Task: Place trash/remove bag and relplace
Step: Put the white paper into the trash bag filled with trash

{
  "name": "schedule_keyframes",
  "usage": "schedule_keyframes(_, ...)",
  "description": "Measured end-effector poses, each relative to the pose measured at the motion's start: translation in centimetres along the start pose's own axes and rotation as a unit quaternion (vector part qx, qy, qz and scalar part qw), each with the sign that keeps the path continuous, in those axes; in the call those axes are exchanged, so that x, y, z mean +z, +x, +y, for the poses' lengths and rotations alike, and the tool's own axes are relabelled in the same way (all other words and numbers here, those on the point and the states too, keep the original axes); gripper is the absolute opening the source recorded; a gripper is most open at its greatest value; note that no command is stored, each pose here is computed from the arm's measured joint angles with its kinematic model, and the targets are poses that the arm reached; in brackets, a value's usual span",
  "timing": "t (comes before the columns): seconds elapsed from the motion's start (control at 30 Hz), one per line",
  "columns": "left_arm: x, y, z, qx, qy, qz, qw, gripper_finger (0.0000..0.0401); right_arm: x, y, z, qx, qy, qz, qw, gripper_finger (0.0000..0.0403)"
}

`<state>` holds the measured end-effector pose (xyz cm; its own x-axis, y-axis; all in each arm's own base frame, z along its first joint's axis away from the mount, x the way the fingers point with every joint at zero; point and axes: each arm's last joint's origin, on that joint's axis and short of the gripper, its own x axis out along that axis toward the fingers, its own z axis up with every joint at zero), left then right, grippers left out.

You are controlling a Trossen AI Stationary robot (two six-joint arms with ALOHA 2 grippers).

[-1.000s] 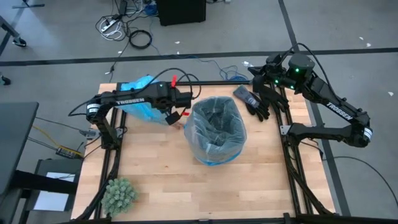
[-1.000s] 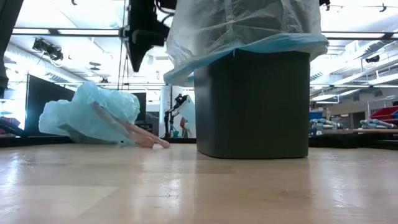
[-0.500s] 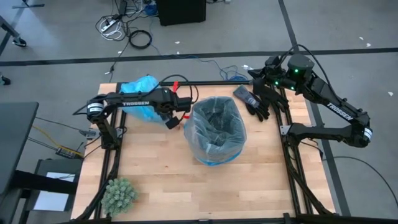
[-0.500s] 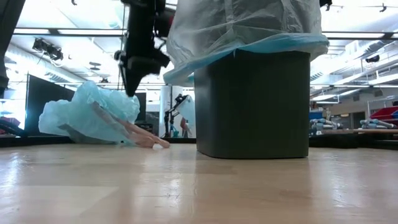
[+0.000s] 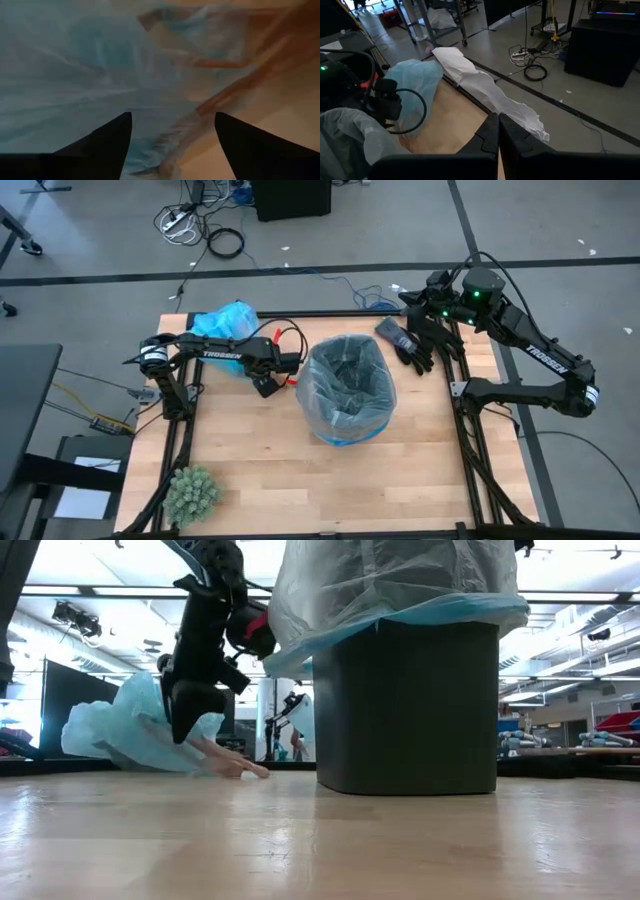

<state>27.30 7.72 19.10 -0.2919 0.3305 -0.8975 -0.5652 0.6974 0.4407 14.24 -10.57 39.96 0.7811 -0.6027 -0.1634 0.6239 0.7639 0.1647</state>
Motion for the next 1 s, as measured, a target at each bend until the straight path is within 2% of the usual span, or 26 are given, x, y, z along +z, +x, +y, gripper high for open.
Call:
schedule_keyframes(0.27,0.1,0.6,0.1,0.061,-0.009,-0.038,0.997,0.0239,0.0,0.1,0.0,-0.001,0.004,0.000,1.000,0.0000)
schedule_keyframes(0.43,0.5,1.4,-0.4,0.053,-0.025,-0.076,0.995,0.0191,0.0,0.1,0.0,-0.001,0.009,0.000,1.000,0.0000)
schedule_keyframes(0.53,0.7,2.0,-0.7,0.038,-0.036,-0.088,0.995,0.0142,0.0,0.1,0.0,-0.001,0.010,0.000,1.000,0.0000)
schedule_keyframes(0.6,0.9,2.4,-0.6,0.012,-0.046,-0.085,0.995,0.0093,0.0,0.1,0.0,-0.001,0.010,0.000,1.000,0.0000)
schedule_keyframes(0.7,1.2,2.7,-0.3,0.004,-0.056,-0.084,0.995,0.0020,0.0,0.1,0.0,-0.001,0.009,0.000,1.000,0.0000)
schedule_keyframes(0.83,1.7,2.3,0.3,-0.016,-0.066,-0.070,0.995,0.0005,0.0,0.1,0.0,-0.001,0.008,0.000,1.000,0.0000)
schedule_keyframes(1.0,2.4,-1.0,1.5,-0.011,-0.058,-0.055,0.997,0.0003,0.0,0.1,0.0,-0.001,0.000,0.000,1.000,0.0000)
